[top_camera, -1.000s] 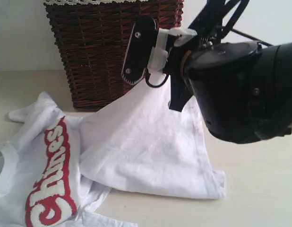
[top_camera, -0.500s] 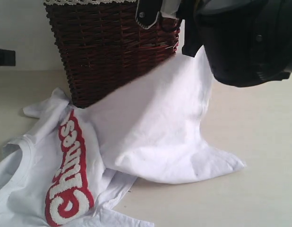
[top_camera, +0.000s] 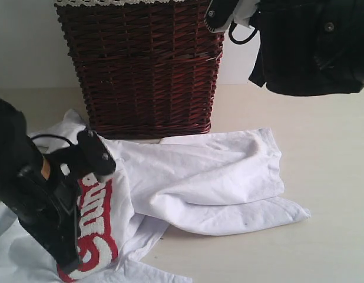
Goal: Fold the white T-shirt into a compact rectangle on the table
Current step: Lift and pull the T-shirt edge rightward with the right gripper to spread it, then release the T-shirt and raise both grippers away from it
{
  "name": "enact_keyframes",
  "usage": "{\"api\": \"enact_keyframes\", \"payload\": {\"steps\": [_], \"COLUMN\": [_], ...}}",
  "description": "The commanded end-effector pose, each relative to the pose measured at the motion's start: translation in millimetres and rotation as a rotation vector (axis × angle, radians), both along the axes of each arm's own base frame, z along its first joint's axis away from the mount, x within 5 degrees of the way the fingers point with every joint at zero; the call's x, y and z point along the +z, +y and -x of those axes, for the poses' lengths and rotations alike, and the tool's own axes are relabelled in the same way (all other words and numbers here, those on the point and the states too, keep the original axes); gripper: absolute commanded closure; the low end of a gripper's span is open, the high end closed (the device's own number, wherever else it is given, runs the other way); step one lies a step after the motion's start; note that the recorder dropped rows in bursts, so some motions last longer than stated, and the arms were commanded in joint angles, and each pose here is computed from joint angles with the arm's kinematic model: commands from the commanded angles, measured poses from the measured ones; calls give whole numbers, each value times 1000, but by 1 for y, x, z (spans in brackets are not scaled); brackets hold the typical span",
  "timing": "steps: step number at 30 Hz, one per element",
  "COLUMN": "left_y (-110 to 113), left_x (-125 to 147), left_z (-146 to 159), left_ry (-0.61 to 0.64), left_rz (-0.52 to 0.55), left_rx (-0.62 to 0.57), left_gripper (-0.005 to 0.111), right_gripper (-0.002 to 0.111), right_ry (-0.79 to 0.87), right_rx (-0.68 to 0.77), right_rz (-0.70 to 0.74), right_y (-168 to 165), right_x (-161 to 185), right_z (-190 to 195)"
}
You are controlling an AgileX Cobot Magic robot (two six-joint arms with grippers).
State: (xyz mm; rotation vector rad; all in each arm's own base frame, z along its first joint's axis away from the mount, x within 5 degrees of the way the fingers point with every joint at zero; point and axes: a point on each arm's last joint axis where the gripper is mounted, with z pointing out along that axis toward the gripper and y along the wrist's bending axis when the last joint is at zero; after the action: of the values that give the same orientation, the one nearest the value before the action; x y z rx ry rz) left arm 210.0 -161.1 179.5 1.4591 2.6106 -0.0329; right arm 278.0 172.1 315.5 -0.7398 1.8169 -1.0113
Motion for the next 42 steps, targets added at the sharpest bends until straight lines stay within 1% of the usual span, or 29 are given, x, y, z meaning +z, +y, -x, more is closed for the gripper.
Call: {"api": "enact_keyframes", "payload": {"steps": [1, 2, 3, 5, 6, 7, 8, 10, 11, 12, 13, 14, 15, 16, 17, 18, 20, 22, 23, 24, 25, 27, 28, 31, 33, 37, 39, 42], "left_y": [-3, -1, 1, 7, 15, 19, 22, 24, 27, 31, 42, 48, 52, 57, 57, 57, 54, 51, 50, 49, 44, 40, 37, 35, 35, 35, 32, 25], "left_x": [-48, -65, -75, -88, -98, -100, -102, -100, -99, -97, -93, -92, -90, -86, -84, -81, -75, -67, -62, -56, -44, -24, -2, 33, 53, 75, 81, 78], "left_z": [-2, -3, -4, -5, -5, -5, -6, -9, -11, -14, -19, -22, -26, -29, -30, -31, -32, -35, -36, -38, -40, -43, -47, -47, -43, -31, -26, -18], "left_ry": [154, 198, 216, 235, 261, 271, 263, 232, 226, 229, 240, 241, 235, 221, 215, 204, 182, 163, 149, 137, 114, 67, -5, -147, -203, -210, -185, -101], "left_rz": [-120, -176, -225, -306, -415, -463, -508, -512, -514, -512, -505, -492, -473, -439, -428, -415, -385, -351, -338, -317, -261, -187, -116, 24, 114, 229, 281, 344], "left_rx": [-15, -11, -10, -9, -26, -35, -30, -11, 13, 36, 90, 132, 168, 205, 215, 216, 229, 249, 254, 266, 297, 327, 345, 415, 447, 495, 500, 433], "left_gripper": [107, 107, 107, 107, 107, 107, 107, 107, 107, 107, 107, 107, 107, 107, 107, 107, 107, 107, 107, 107, 107, 107, 107, 107, 107, 107, 107, 107], "right_gripper": [81, 81, 81, 81, 81, 81, 81, 81, 81, 81, 81, 81, 81, 81, 81, 81, 80, 75, 70, 66, 59, 59, 64, 77, 86, 106, 108, 108], "right_ry": [24, 26, 28, 38, 64, 87, 167, 284, 315, 348, 386, 431, 512, 673, 757, 825, 885, 887, 870, 847, 809, 781, 788, 817, 830, 797, 787, 777], "right_rx": [-18, -14, -13, -12, -7, 1, 48, 117, 129, 120, 94, 78, 97, 154, 197, 242, 276, 218, 162, 102, -5, -111, -133, -96, -41, 19, 37, 52], "right_rz": [-16, -19, -21, -32, -62, -86, -127, -124, -124, -137, -165, -186, -229, -306, -352, -391, -430, -453, -470, -479, -491, -529, -534, -508, -505, -548, -556, -568], "right_y": [-2, -1, -1, -1, 1, 2, 7, 13, 14, 11, 5, -1, -4, -5, -4, -4, -6, -13, -19, -27, -42, -56, -64, -61, -56, -47, -44, -41], "right_x": [-1, -1, -1, -2, -5, -8, -15, -24, -26, -29, -31, -33, -37, -45, -49, -52, -57, -64, -68, -73, -84, -99, -112, -131, -142, -160, -171, -184], "right_z": [0, 0, 0, 0, 1, 2, 3, 7, 8, 7, 5, 5, 5, 10, 12, 13, 11, 3, -4, -12, -26, -40, -49, -57, -62, -73, -77, -83]}}
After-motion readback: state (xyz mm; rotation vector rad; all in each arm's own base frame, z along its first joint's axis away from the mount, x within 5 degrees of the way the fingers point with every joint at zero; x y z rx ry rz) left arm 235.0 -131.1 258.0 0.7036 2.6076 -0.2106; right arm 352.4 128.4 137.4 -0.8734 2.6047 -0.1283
